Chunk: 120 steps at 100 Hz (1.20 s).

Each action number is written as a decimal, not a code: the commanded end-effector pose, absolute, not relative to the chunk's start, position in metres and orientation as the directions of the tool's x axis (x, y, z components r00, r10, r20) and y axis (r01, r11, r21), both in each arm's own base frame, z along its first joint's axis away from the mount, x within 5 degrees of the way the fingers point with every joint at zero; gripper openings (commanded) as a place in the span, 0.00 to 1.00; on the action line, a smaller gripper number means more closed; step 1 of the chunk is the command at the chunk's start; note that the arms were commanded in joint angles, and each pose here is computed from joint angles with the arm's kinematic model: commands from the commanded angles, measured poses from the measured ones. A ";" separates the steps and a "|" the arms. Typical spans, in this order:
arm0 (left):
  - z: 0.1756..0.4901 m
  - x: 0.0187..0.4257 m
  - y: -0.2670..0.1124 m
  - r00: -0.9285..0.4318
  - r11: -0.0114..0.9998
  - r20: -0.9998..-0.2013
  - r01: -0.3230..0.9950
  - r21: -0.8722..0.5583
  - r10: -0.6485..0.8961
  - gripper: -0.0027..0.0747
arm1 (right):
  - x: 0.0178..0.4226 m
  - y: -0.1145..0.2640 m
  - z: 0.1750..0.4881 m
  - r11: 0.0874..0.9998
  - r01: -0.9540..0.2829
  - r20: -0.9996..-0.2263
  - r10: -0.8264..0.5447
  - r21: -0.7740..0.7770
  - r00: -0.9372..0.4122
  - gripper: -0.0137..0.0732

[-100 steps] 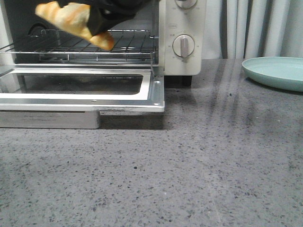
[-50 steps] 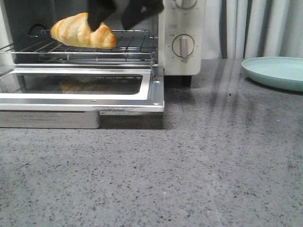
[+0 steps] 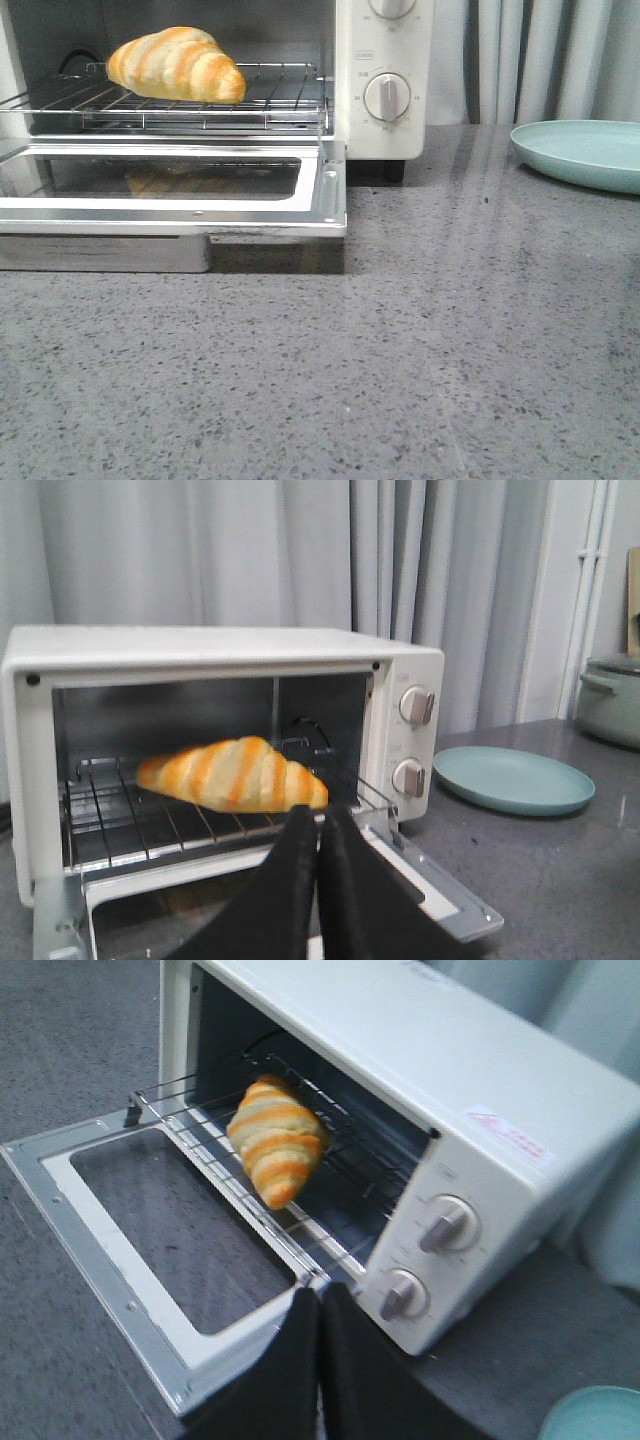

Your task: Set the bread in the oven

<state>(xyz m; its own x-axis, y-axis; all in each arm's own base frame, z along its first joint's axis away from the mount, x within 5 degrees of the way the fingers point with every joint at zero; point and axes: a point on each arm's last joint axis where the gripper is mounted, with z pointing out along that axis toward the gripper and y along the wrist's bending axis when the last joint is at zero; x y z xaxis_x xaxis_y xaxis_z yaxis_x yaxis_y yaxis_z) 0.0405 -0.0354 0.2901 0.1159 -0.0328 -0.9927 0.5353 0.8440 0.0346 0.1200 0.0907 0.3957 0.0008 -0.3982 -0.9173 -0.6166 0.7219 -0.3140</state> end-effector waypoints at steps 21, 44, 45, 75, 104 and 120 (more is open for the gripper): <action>0.288 0.044 -0.034 0.091 0.857 -0.991 0.514 -0.035 -0.095 0.01 | 0.029 0.011 0.345 0.855 -0.447 -0.960 -0.187 -0.264 0.209 0.09; 0.288 0.044 -0.034 0.091 0.857 -0.991 0.514 -0.035 -0.095 0.01 | 0.014 -0.001 0.306 0.881 -0.432 -0.979 -0.143 -0.193 0.146 0.09; 0.288 0.044 -0.034 0.091 0.857 -0.991 0.514 -0.035 -0.095 0.01 | 0.015 -0.001 0.306 0.881 -0.433 -0.979 -0.144 -0.193 0.143 0.09; 0.288 0.044 -0.034 0.091 0.857 -0.991 0.514 -0.035 -0.095 0.01 | 0.015 0.000 0.311 0.881 -0.433 -0.975 -0.124 -0.193 0.183 0.09; 0.288 0.044 -0.034 0.091 0.857 -0.991 0.514 -0.035 -0.095 0.01 | 0.015 0.000 0.310 0.881 -0.433 -0.975 -0.125 -0.193 0.181 0.09; 0.287 0.044 -0.034 0.090 0.858 -0.991 0.512 -0.036 -0.095 0.01 | 0.015 0.000 0.310 0.881 -0.433 -0.975 -0.125 -0.193 0.181 0.09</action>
<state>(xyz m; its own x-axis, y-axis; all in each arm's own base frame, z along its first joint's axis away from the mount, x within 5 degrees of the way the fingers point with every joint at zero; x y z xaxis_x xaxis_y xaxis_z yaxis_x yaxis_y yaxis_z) 0.0437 -0.0365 0.2778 0.0705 -0.0487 -0.9963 0.5372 0.8434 -0.0032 0.0192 0.0025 0.2957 0.0781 -0.1653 -0.9831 -0.4552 0.8715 -0.1827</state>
